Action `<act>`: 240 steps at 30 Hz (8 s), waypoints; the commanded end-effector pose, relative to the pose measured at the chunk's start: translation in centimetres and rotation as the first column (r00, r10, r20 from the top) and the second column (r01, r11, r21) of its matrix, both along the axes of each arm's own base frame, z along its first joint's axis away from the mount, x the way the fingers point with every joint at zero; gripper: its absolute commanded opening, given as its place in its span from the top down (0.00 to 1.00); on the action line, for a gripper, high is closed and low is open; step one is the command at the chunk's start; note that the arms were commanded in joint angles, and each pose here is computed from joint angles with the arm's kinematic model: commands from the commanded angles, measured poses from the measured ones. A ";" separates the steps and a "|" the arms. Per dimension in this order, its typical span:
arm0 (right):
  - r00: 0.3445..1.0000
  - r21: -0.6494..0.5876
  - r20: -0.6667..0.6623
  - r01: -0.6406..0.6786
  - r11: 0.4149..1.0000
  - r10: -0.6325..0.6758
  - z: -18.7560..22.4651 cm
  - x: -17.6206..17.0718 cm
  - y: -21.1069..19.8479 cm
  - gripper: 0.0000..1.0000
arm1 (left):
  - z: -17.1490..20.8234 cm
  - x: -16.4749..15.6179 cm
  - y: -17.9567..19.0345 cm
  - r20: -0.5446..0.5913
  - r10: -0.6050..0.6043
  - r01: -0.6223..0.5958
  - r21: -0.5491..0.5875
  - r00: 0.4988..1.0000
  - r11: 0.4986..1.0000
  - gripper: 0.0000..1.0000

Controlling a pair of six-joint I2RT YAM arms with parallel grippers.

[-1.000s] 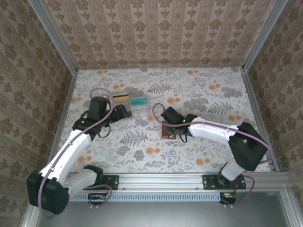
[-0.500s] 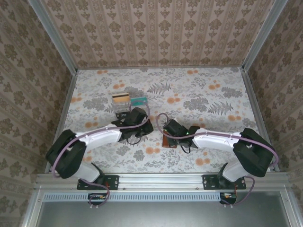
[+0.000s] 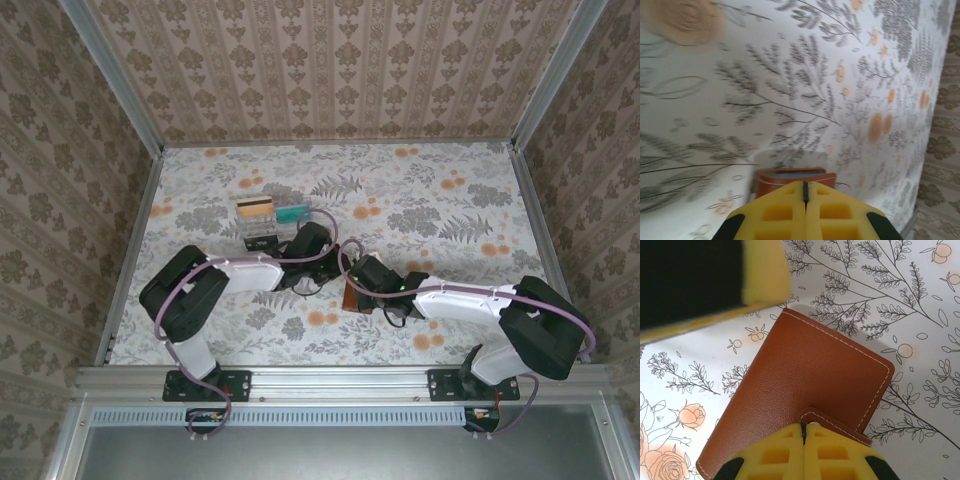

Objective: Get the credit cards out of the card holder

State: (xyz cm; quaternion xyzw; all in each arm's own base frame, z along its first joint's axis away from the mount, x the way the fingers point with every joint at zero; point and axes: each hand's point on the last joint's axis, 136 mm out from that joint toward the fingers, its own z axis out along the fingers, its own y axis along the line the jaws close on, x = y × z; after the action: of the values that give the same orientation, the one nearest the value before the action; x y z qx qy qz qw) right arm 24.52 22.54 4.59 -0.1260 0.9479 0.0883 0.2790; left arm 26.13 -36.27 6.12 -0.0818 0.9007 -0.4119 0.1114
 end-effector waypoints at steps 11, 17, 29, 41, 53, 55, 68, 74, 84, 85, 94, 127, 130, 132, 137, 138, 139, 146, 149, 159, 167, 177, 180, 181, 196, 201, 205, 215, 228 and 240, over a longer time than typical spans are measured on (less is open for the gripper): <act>0.997 0.011 0.050 0.059 0.998 -0.059 1.9 0.5 -1.1 1.00 | -5.5 -2.6 0.8 -0.252 0.030 0.001 0.123 0.967 0.992 1.00; 0.987 0.005 0.089 0.134 0.991 -0.134 3.4 0.5 -4.2 1.00 | -6.5 -2.7 2.7 -0.266 0.074 -0.019 0.206 0.961 0.978 1.00; 0.979 0.039 0.058 0.194 0.980 -0.196 3.2 -0.5 -6.6 1.00 | -1.3 -0.5 1.4 -0.116 0.016 0.001 0.138 0.993 0.990 0.97; 0.998 0.292 0.053 0.025 0.956 -0.042 9.7 0.4 0.7 1.00 | 8.5 2.0 8.3 0.169 0.053 -0.085 0.186 0.984 0.979 0.10; 0.996 0.268 0.051 0.063 0.961 -0.079 9.6 1.2 0.9 1.00 | 9.4 1.1 13.6 0.218 0.121 -0.165 0.199 0.968 0.966 0.01; 0.991 0.230 0.056 0.104 0.968 -0.120 8.8 1.2 -0.7 1.00 | 9.0 0.9 13.5 0.211 0.111 -0.154 0.203 0.971 0.967 0.03; 0.984 0.082 -0.046 0.174 0.981 -0.171 2.9 0.4 -5.1 0.68 | 7.0 -0.6 10.8 0.180 0.000 -0.044 0.240 0.984 0.970 0.13; 0.974 0.027 -0.104 0.204 0.978 -0.201 0.3 -0.1 -5.6 0.72 | 5.8 -1.7 8.5 0.151 -0.084 0.050 0.217 0.985 0.975 0.34; 0.962 -0.013 -0.157 0.224 0.974 -0.223 -2.9 -1.3 -6.5 0.84 | 2.7 -3.4 5.7 0.073 -0.204 0.185 0.207 0.976 0.961 0.60; 0.961 -0.014 -0.163 0.223 0.975 -0.222 -3.1 -1.4 -6.4 0.84 | 2.3 -3.6 5.5 0.065 -0.217 0.199 0.207 0.974 0.958 0.61; 0.964 -0.008 -0.152 0.219 0.976 -0.217 -3.0 -1.1 -6.2 0.88 | 0.2 -4.0 4.4 0.023 -0.268 0.257 0.217 0.963 0.942 0.61; 0.962 0.036 -0.157 0.233 0.972 -0.224 -2.9 1.0 -6.3 0.85 | 2.1 -4.8 -1.2 0.071 -0.404 0.406 -0.002 0.912 0.914 0.48; 0.959 0.057 -0.141 0.254 0.965 -0.245 -1.9 1.2 -7.0 0.80 | 2.0 -4.7 -1.4 0.067 -0.405 0.406 0.001 0.912 0.914 0.50; 0.959 0.070 -0.128 0.264 0.962 -0.254 -1.0 1.2 -7.4 0.74 | 1.9 -4.6 -1.3 0.064 -0.398 0.399 0.000 0.915 0.917 0.50; 0.952 0.105 -0.110 0.296 0.949 -0.285 0.9 0.6 -8.1 0.58 | 1.7 -4.4 -1.2 0.061 -0.392 0.392 0.006 0.918 0.920 0.52; 0.951 0.116 -0.112 0.299 0.947 -0.287 1.1 0.5 -8.1 0.57 | 1.7 -4.4 -1.2 0.061 -0.393 0.394 0.006 0.917 0.919 0.52; 0.951 0.138 -0.116 0.302 0.943 -0.287 1.4 0.4 -7.9 0.57 | 1.7 -4.4 -1.2 0.062 -0.393 0.393 0.004 0.918 0.920 0.53; 0.944 0.318 -0.216 0.310 0.896 -0.250 1.6 -0.6 -5.1 0.48 | 1.5 -4.5 -1.2 0.058 -0.391 0.391 0.003 0.919 0.920 0.53; 0.935 0.308 -0.242 0.326 0.894 -0.258 0.3 -0.9 -5.2 0.48 | 1.4 -4.4 -1.2 0.056 -0.387 0.388 0.004 0.920 0.922 0.53; 0.928 0.230 -0.267 0.323 0.918 -0.260 -2.2 -1.1 -5.6 0.86 | 2.0 -4.0 -0.1 0.065 -0.364 0.364 0.020 0.929 0.931 0.53; 0.926 0.202 -0.264 0.326 0.924 -0.269 -2.8 -1.2 -6.1 0.89 | 2.3 -3.3 1.7 0.064 -0.324 0.323 0.023 0.944 0.946 0.59; 0.927 0.203 -0.262 0.323 0.924 -0.267 -2.8 -1.1 -6.0 0.90 | 1.9 -2.4 5.1 0.084 -0.256 0.238 0.187 0.963 0.953 0.60; 0.928 0.203 -0.262 0.322 0.925 -0.266 -2.9 -1.1 -6.0 0.93 | 2.4 -2.4 5.5 0.104 -0.259 0.235 0.203 0.960 0.951 0.60; 0.927 0.204 -0.263 0.323 0.924 -0.266 -2.9 -1.0 -6.0 0.95 | 2.5 -2.5 5.2 0.102 -0.268 0.246 0.192 0.958 0.950 0.60; 0.926 0.206 -0.268 0.325 0.923 -0.266 -3.0 -1.0 -5.9 0.97 | -1.2 -4.2 4.1 -0.012 -0.317 0.312 0.215 0.948 0.925 0.60; 0.925 0.203 -0.269 0.326 0.923 -0.268 -3.1 -1.1 -5.9 0.97 | -1.1 -4.2 4.8 -0.004 -0.306 0.297 0.252 0.952 0.921 0.60; 0.925 0.203 -0.269 0.327 0.923 -0.268 -3.2 -1.1 -5.9 0.97 | -1.3 -4.4 5.2 -0.009 -0.305 0.297 0.264 0.952 0.918 0.60; 0.925 0.204 -0.271 0.327 0.923 -0.267 -3.2 -1.1 -5.9 0.97 | -1.9 -4.9 4.4 -0.027 -0.325 0.320 0.256 0.945 0.912 0.60; 0.924 0.207 -0.272 0.329 0.921 -0.268 -3.2 -1.1 -5.9 0.97 | -0.8 -5.0 1.7 0.003 -0.367 0.362 0.157 0.930 0.919 0.51; 0.924 0.206 -0.273 0.329 0.921 -0.269 -3.2 -1.2 -5.9 0.97 | 0.7 -4.6 -0.4 0.037 -0.402 0.397 0.100 0.915 0.912 0.50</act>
State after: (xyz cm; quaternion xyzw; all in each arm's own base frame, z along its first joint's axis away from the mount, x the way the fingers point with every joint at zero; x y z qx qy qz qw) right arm 23.59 17.08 1.90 0.0638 0.9623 0.1850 0.1890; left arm 21.14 -35.45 5.43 0.1075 0.9222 -0.3686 0.0461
